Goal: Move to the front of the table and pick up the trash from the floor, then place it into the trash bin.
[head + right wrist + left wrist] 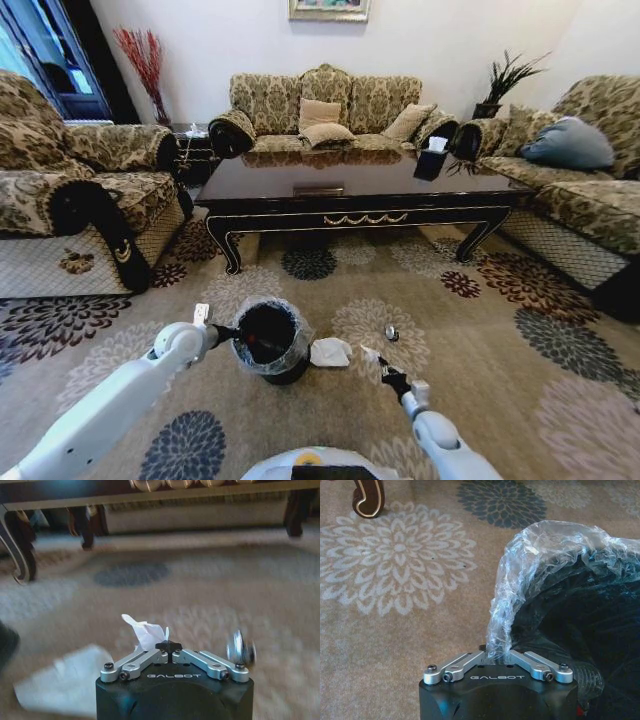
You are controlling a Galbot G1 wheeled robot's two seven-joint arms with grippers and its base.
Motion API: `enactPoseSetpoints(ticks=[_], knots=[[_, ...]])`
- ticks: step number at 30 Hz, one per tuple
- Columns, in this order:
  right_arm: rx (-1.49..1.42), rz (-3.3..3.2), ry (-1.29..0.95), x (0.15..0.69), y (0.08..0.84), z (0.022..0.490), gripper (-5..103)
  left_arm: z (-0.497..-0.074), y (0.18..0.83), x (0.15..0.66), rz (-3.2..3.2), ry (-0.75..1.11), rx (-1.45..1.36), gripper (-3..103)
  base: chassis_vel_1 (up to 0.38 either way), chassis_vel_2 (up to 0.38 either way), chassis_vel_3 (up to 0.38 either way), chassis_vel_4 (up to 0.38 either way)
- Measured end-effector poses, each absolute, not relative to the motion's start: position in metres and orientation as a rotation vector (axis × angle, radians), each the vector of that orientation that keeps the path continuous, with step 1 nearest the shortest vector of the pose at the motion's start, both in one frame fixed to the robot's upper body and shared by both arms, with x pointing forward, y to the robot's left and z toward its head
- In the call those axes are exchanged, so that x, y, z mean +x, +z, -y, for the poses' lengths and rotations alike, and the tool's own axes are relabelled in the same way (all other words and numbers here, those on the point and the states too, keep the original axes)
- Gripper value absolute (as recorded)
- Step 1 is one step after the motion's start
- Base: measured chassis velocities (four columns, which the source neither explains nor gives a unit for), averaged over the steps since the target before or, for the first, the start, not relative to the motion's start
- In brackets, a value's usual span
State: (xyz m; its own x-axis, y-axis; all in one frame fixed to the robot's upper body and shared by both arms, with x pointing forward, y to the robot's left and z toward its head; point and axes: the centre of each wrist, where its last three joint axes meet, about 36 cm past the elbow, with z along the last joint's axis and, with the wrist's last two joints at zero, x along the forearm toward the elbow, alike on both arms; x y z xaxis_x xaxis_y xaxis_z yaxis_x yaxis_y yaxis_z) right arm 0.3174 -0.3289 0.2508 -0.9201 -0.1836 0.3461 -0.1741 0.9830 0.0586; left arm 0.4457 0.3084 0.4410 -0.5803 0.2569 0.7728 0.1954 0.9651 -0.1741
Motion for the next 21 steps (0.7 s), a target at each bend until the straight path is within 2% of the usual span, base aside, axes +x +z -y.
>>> enactPoseSetpoints(ticks=[10,15,21], knots=[[0.472,2.981,0.092,0.305,0.337,0.299,0,-0.292,0.447,0.438,2.2,0.093,-0.357,0,0.0,0.0,0.0,0.0],[0.651,3.069,0.188,0.28,0.386,0.268,0,-0.28,0.442,0.437,2.187,0.103,-0.371,0,0.0,0.0,0.0,0.0],[0.816,3.07,0.26,0.245,0.406,0.243,0,-0.261,0.445,0.435,2.178,0.105,-0.424,0,0.0,0.0,0.0,0.0]])
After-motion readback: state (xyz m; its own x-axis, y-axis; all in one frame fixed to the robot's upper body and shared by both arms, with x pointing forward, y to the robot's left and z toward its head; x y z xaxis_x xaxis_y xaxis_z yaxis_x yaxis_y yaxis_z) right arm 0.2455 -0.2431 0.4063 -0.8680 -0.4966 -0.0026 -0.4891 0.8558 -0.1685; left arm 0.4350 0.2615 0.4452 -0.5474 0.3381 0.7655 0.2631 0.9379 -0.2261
